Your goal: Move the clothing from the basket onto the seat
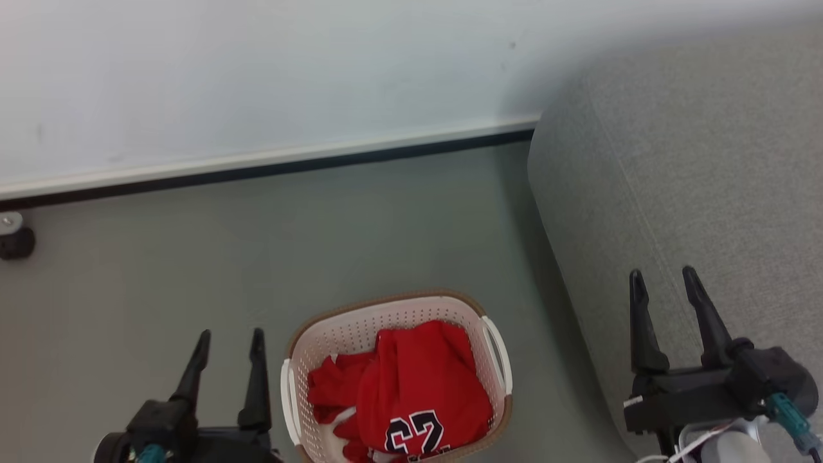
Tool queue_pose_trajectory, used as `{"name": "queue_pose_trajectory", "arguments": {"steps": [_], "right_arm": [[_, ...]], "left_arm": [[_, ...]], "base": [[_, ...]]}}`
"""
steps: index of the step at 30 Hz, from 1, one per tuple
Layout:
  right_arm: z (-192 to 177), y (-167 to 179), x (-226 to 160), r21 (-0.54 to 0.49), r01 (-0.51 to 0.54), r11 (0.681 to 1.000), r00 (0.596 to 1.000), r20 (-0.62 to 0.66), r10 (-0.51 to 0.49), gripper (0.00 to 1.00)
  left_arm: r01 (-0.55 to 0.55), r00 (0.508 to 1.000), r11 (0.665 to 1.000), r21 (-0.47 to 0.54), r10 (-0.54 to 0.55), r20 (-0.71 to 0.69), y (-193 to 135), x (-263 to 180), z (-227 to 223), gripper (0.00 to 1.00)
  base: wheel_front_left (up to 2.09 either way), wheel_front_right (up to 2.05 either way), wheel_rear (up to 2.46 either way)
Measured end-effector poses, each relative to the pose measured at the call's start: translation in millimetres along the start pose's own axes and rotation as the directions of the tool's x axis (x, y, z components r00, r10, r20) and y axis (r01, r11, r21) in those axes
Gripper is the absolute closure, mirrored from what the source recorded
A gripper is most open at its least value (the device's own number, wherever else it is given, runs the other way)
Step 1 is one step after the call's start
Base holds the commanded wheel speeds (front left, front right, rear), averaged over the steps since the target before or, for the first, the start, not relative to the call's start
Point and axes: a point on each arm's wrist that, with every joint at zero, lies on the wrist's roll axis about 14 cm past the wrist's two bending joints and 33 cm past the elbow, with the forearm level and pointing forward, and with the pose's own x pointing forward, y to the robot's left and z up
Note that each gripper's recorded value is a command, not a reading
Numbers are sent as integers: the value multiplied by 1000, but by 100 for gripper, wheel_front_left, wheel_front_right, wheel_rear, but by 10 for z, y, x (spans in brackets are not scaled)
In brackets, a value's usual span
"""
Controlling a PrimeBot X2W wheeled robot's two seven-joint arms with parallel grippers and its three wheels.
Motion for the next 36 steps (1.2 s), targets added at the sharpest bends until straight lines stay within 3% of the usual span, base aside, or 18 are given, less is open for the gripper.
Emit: {"name": "queue_pose_trajectory", "arguments": {"steps": [7, 18, 27, 29, 36], "right_arm": [[-87, -18, 227, -7, 0, 1000, 1000, -8, 0, 0], [-374, -119, 532, -28, 17, 999, 998, -54, -19, 0], [-522, -130, 874, -46, 4, 999, 999, -46, -6, 0], [-641, -158, 973, -54, 5, 999, 998, -58, -8, 0], [-910, -249, 1091, -67, 18, 998, 995, -96, -24, 0]], "left_arm": [[100, 986, 995, -14, -101, -135, -325, 180, -442, 0], [276, 891, 961, -19, -263, -370, -755, 412, -1221, 0], [366, 785, 930, -34, -328, -526, -912, 569, -1821, 0], [413, 724, 910, -36, -352, -593, -978, 575, -2112, 0], [417, 646, 906, -76, -354, -676, -973, 615, -2567, 0]], "base": [[0, 0, 0], [0, 0, 0], [0, 0, 0], [0, 0, 0], [0, 0, 0]]}}
